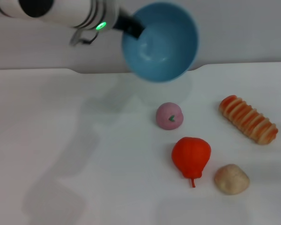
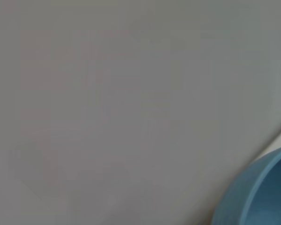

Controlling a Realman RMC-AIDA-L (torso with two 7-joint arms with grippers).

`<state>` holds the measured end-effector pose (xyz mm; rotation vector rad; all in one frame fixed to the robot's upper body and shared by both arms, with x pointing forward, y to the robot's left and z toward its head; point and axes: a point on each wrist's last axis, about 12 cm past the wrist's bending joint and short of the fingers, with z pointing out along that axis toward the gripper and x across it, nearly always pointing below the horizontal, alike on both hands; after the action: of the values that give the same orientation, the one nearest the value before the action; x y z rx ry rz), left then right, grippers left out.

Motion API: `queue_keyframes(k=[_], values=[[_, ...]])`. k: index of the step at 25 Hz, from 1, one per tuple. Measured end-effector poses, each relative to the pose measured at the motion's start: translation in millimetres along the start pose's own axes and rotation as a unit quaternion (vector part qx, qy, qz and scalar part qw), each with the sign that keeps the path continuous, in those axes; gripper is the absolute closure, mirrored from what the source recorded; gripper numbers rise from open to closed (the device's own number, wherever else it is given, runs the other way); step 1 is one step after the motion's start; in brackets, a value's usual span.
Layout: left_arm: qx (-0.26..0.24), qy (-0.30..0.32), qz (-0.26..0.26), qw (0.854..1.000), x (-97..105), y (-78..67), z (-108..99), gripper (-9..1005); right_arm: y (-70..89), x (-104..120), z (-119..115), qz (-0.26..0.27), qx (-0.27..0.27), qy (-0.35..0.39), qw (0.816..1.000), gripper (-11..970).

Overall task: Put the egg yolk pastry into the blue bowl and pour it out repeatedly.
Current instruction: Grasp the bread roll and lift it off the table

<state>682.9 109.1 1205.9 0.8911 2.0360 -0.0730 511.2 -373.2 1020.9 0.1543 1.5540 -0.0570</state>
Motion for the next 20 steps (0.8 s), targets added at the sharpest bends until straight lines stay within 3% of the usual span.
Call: queue_keyframes(k=[4, 7, 13, 20], values=[[0.012, 0.059, -0.076, 0.995, 27, 21.0, -3, 998, 2.6, -6, 8, -0.007, -0.009, -0.01, 1.0, 511], [0.031, 0.101, -0.15, 0.983, 49, 37.2, -13, 998, 7.6, -10, 14, -0.017, -0.027, -0.015, 0.999, 512], [0.043, 0.139, -0.191, 0.971, 78, 42.8, -17, 997, 18.6, -14, 29, -0.025, -0.063, 0.001, 0.998, 514], [0.064, 0.18, -0.248, 0.95, 117, 35.9, -10, 998, 24.7, -31, 56, 0.017, -0.118, 0.055, 0.991, 516]])
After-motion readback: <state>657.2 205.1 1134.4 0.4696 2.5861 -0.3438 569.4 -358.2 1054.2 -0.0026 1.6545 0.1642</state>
